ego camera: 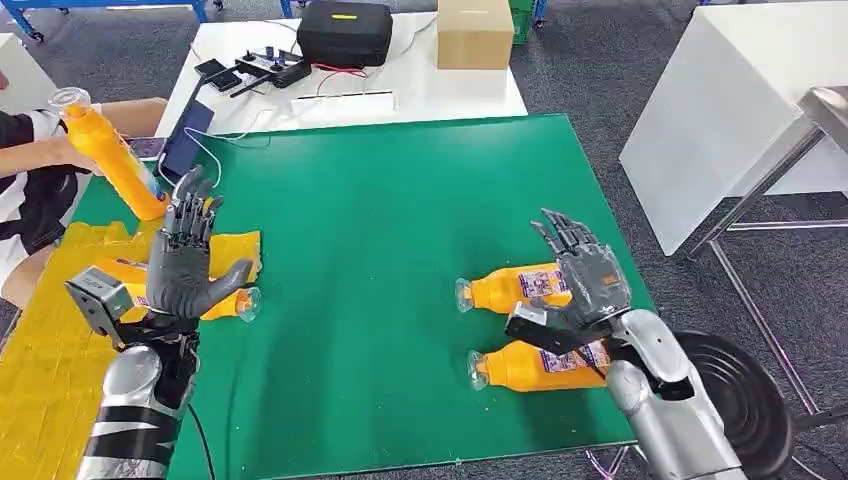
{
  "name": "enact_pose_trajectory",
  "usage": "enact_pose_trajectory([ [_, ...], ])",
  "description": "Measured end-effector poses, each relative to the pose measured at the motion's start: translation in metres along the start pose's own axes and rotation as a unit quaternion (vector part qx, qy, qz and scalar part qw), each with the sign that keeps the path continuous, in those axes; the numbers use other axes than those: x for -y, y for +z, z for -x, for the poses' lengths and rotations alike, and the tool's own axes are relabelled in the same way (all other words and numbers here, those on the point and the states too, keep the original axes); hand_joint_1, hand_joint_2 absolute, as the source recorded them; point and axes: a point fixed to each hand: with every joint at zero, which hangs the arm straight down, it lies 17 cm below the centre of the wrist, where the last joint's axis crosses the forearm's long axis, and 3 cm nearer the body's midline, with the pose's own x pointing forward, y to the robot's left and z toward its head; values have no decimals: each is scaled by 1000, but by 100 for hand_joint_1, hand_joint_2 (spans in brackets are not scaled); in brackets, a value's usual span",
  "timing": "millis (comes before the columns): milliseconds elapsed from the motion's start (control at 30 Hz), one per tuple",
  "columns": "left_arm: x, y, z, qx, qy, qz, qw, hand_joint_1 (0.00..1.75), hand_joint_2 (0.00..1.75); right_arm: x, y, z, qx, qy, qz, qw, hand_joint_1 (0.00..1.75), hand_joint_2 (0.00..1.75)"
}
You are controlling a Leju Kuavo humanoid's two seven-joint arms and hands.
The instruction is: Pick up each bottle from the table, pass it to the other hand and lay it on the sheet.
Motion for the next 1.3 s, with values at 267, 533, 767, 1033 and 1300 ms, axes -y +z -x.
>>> enact_pose_trajectory([
  [267, 22, -9, 9, -13, 29, 26, 999, 0, 175, -6, -22, 19, -7, 14, -23, 1000, 0, 175],
  [533, 35, -14, 14, -18, 44, 39, 998, 0, 175, -33, -38, 35, -20, 20, -83, 996, 0, 175],
  [767, 38, -15, 17, -23, 52, 41, 998, 0, 175, -60, -37, 39, -15, -1, -140, 990, 0, 175],
  [1033, 39, -19, 21, -27, 59, 41, 997, 0, 175, -69, -36, 47, -9, -12, -184, 983, 0, 175],
  [1300, 37, -20, 26, -32, 57, 36, 997, 0, 175, -73, -34, 66, -36, -5, -204, 978, 0, 175],
])
